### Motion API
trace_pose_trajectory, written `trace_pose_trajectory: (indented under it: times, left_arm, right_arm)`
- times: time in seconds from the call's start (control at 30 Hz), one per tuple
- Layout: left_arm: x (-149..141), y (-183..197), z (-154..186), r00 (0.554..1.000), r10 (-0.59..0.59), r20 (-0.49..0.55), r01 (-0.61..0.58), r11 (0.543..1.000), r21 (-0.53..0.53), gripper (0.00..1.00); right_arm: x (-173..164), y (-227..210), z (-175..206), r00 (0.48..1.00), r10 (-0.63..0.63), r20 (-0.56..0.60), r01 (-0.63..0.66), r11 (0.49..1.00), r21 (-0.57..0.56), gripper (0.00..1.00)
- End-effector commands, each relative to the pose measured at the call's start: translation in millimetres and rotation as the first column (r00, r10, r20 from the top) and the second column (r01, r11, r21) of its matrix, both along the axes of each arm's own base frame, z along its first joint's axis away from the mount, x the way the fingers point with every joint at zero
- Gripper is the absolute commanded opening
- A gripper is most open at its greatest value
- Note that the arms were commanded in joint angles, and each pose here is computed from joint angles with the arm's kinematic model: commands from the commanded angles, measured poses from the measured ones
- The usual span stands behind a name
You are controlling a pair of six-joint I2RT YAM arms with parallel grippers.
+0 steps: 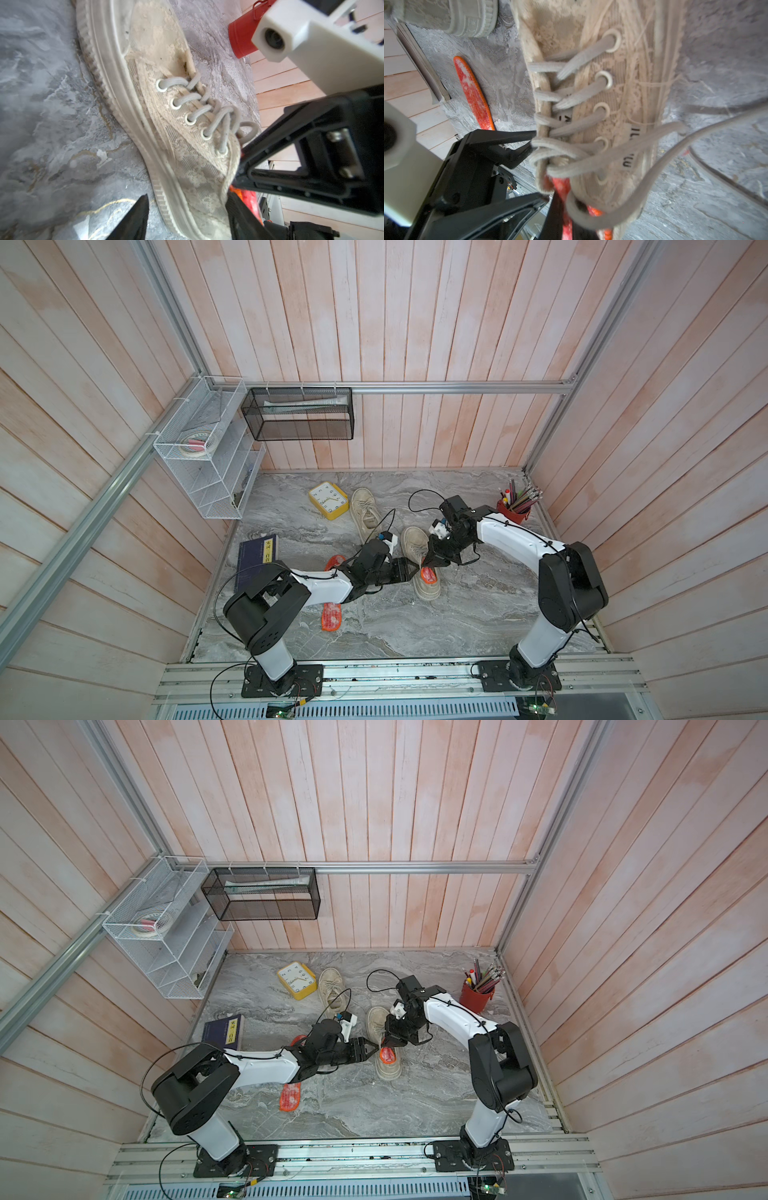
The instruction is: Remove the insole from the shoe
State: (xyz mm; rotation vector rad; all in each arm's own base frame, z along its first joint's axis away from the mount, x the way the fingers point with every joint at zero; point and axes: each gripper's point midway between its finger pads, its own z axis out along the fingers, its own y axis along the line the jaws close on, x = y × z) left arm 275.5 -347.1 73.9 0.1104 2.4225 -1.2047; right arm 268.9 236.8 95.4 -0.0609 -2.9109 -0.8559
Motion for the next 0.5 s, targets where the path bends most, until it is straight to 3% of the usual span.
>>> trace_pose_trajectory:
  times: [0.0, 0.37, 0.47]
  left_arm:
    - [2, -9, -4, 1.000, -0.028, -0.012, 0.028, 1.000, -0.011, 0.60]
    - [8, -24, -9, 0.998, -0.053, -0.031, 0.051, 0.998, -0.044, 0.61]
    - [13, -20, -31, 0.996, -0.016, -0.092, 0.019, 0.999, 0.033, 0.45]
  right_arm:
    - [-5, 7, 11, 1.000, 0.026, 0.008, -0.027, 0.999, 0.041, 0.00]
    - [-10, 17, 12, 0.999, 0.036, -0.004, -0.035, 0.997, 0.076, 0.00]
    - [-11, 24, 17, 0.999, 0.042, -0.002, -0.041, 0.994, 0.099, 0.00]
